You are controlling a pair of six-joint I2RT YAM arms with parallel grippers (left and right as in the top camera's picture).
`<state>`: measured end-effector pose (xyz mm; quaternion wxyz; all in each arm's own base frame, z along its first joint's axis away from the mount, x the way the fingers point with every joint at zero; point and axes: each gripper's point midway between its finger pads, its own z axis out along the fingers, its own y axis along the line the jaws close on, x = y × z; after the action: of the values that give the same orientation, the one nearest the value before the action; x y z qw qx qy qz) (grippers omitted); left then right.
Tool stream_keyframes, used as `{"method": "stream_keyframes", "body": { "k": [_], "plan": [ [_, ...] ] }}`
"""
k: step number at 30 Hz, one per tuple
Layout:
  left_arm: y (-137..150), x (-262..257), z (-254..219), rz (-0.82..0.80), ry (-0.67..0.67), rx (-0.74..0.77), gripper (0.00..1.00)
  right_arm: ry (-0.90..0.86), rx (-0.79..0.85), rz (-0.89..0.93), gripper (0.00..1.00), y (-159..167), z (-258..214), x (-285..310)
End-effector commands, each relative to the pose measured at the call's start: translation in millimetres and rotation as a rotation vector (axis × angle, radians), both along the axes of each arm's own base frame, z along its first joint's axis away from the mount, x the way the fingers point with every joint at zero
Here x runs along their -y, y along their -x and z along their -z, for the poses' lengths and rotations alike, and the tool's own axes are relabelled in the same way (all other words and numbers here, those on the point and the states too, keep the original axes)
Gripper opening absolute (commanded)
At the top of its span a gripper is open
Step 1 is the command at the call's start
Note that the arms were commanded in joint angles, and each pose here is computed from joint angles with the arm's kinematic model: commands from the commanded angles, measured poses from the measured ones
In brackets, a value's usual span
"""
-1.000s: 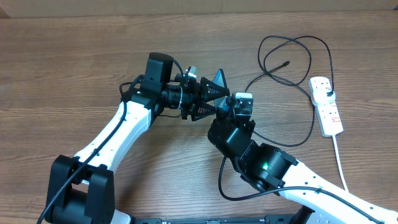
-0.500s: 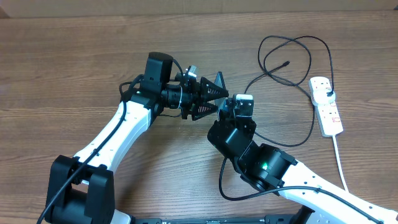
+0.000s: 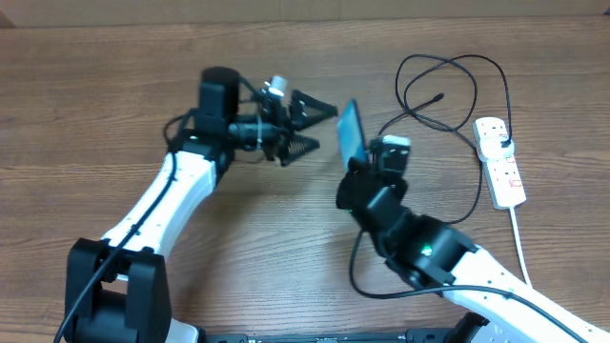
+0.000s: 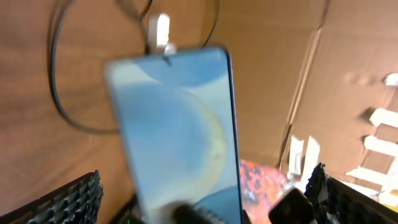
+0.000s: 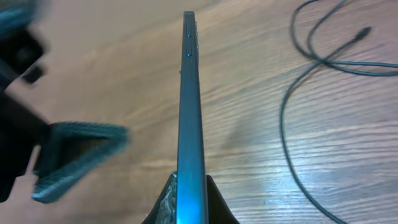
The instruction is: Plug charger to phone and switch on socket
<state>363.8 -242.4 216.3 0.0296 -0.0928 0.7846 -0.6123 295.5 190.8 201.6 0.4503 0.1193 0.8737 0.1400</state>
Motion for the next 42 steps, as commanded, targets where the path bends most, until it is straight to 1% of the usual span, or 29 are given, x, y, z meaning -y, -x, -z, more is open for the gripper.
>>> {"method": "stream_keyframes", "body": {
  "k": [1,5,8,10,11,12,14,15,17,19,22,24,27,30,32,33,35,37,39,42],
  "plan": [
    [-14,-25,-18,0.000,0.048,0.137,1.00,-0.189,0.028,0.130,0.04,-3,-31,30],
    [-26,-58,-32,-0.048,0.045,0.246,1.00,-0.294,-0.023,0.187,0.04,9,-38,58],
    [-24,-78,-47,-0.073,0.032,0.332,1.00,-0.338,-0.045,0.219,0.04,25,-45,82],
    [-21,-91,-54,-0.110,-0.011,0.381,1.00,-0.363,-0.043,0.254,0.04,38,-50,98],
    [-19,-98,-54,-0.146,-0.056,0.389,1.00,-0.373,-0.036,0.270,0.04,45,-53,107],
    [-17,-108,-49,-0.204,-0.143,0.387,1.00,-0.387,-0.026,0.284,0.04,52,-57,114],
    [-10,-130,-35,-0.315,-0.347,0.367,1.00,-0.400,-0.009,0.297,0.04,63,-62,125],
    [-3,-146,-27,-0.382,-0.474,0.337,1.00,-0.405,-0.001,0.301,0.04,68,-64,129],
    [17,-174,-19,-0.487,-0.657,0.271,1.00,-0.410,0.005,0.305,0.04,76,-65,135],
    [40,-193,-20,-0.550,-0.765,0.231,1.00,-0.412,-0.014,0.291,0.04,81,-62,134],
    [73,-209,-33,-0.614,-0.844,0.233,1.00,-0.448,-0.079,0.251,0.04,83,-47,121],
    [86,-212,-44,-0.641,-0.851,0.263,1.00,-0.492,-0.103,0.234,0.04,79,-36,111],
    [102,-211,-67,-0.680,-0.825,0.345,1.00,-0.599,-0.093,0.158,0.04,64,-19,84],
    [120,-210,-85,-0.713,-0.803,0.415,1.00,-0.755,-0.050,-0.023,0.04,51,-12,44],
    [131,-210,-86,-0.716,-0.803,0.418,1.00,-0.887,-0.022,-0.148,0.04,49,-12,19],
    [140,-210,-83,-0.717,-0.800,0.390,1.00,-0.961,-0.011,-0.223,0.04,50,-11,7],
    [149,-209,-77,-0.721,-0.788,0.337,1.00,-1.014,-0.025,-0.281,0.04,52,-5,-4],
    [156,-200,-72,-0.702,-0.726,0.273,1.00,-1.050,-0.080,-0.310,0.04,53,6,-13],
    [158,-179,-76,-0.622,-0.622,0.275,1.00,-1.062,-0.123,-0.345,0.04,53,12,-22],
    [158,-154,-81,-0.511,-0.494,0.295,1.00,-1.085,-0.130,-0.453,0.04,56,8,-37]
  ]
}}
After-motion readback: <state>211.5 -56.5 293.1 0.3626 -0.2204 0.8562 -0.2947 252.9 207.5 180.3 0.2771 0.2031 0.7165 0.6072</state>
